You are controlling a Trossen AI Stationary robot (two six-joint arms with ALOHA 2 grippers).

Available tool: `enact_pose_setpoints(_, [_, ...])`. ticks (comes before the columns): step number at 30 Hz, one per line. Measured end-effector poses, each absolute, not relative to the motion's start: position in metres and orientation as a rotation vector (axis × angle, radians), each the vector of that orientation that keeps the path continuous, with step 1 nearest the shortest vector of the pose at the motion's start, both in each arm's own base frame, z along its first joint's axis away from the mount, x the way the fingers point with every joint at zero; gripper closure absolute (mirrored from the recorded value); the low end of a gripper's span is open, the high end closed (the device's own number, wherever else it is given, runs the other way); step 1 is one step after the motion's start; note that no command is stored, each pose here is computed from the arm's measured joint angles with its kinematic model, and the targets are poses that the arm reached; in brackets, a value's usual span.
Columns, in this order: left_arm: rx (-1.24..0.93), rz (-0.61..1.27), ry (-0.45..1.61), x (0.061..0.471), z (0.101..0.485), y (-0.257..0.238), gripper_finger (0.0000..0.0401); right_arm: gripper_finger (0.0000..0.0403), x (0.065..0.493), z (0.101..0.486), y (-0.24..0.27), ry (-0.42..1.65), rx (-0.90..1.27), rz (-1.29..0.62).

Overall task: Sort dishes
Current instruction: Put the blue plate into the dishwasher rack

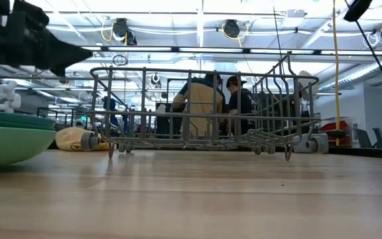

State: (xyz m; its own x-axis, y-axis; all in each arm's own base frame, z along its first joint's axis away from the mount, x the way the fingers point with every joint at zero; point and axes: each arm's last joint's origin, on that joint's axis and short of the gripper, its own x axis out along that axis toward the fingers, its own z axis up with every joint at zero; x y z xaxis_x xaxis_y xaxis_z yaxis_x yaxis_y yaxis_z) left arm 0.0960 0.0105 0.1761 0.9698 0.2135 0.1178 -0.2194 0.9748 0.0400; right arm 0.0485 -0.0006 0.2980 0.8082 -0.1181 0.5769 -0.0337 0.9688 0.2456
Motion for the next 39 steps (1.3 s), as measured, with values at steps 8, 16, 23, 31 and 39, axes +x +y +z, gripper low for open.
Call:
enact_pose_setpoints(8, [-0.041,0.227,-0.392,0.089,0.201,0.011,0.0372,0.0403,0.082,0.319,0.006,-0.342,0.233,0.021])
enact_pose_setpoints(16, [0.011,-0.060,-0.463,0.084,0.222,0.002,0.0372,0.0403,0.163,0.329,0.013,-0.136,0.046,-0.035])
enact_pose_setpoints(23, [-0.016,-0.154,-0.453,0.083,0.224,-0.001,0.0372,0.0403,0.239,0.362,0.021,-0.173,0.008,0.025])
enact_pose_setpoints(31, [0.015,-0.109,-0.333,0.088,0.214,0.000,0.0372,0.0375,0.339,0.378,0.039,0.089,-0.149,0.075])
enact_pose_setpoints(39, [-0.016,-0.037,-0.003,0.095,0.183,0.002,0.0372,0.0331,0.384,0.386,0.047,0.214,-0.286,0.106])
